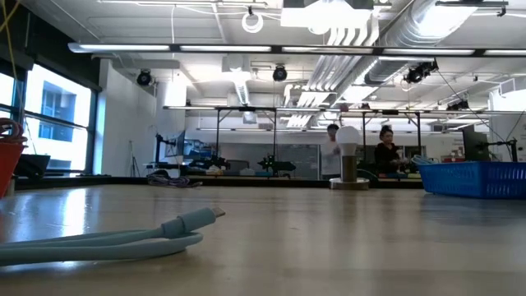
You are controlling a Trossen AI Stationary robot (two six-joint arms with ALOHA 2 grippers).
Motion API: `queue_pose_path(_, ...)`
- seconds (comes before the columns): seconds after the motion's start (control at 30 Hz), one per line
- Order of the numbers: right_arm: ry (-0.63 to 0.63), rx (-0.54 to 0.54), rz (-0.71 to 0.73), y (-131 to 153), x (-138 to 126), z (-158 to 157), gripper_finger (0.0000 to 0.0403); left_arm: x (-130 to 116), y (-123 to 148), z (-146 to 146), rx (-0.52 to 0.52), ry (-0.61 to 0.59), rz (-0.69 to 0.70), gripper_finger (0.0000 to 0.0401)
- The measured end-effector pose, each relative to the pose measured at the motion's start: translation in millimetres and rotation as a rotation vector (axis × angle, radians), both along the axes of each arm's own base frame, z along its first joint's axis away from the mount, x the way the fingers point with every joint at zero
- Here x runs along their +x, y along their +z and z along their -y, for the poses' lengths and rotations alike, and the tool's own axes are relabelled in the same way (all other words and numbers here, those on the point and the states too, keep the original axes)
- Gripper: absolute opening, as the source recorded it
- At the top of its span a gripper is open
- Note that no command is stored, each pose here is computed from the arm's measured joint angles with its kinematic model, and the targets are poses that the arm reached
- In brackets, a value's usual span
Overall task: Pick & Place USB Port
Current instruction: Put the pink charger cable into the red bin
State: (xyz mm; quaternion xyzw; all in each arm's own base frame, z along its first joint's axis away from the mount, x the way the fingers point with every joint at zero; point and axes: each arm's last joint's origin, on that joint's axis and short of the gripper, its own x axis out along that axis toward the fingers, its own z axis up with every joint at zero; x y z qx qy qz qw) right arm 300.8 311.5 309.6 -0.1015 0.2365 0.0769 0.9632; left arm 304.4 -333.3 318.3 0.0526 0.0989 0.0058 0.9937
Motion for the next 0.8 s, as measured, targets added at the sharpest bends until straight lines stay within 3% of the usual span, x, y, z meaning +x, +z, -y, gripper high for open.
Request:
queue_pose_path(0.3,0.004,0.009,-0.011,-0.6,-0.1,0.2,0.0005,27.3,-6.8,-19.4,-0.011,0.015,-0.016,0.0160)
queue_pose_path(0.5,-0.028,0.010,0.000,-0.6,-2.4,-1.0,0.0013,22.4,-6.2,-15.1,0.059,0.024,-0.006,0.0022)
queue_pose_path(0.67,-0.037,0.011,0.002,-0.1,-5.0,-2.2,0.0056,13.4,-4.6,-8.6,0.129,0.089,0.020,0.0012)
queue_pose_path(0.8,0.040,0.053,-0.035,-0.5,-7.0,-6.3,0.0085,0.4,-3.8,-1.7,0.176,0.153,0.027,0.0012)
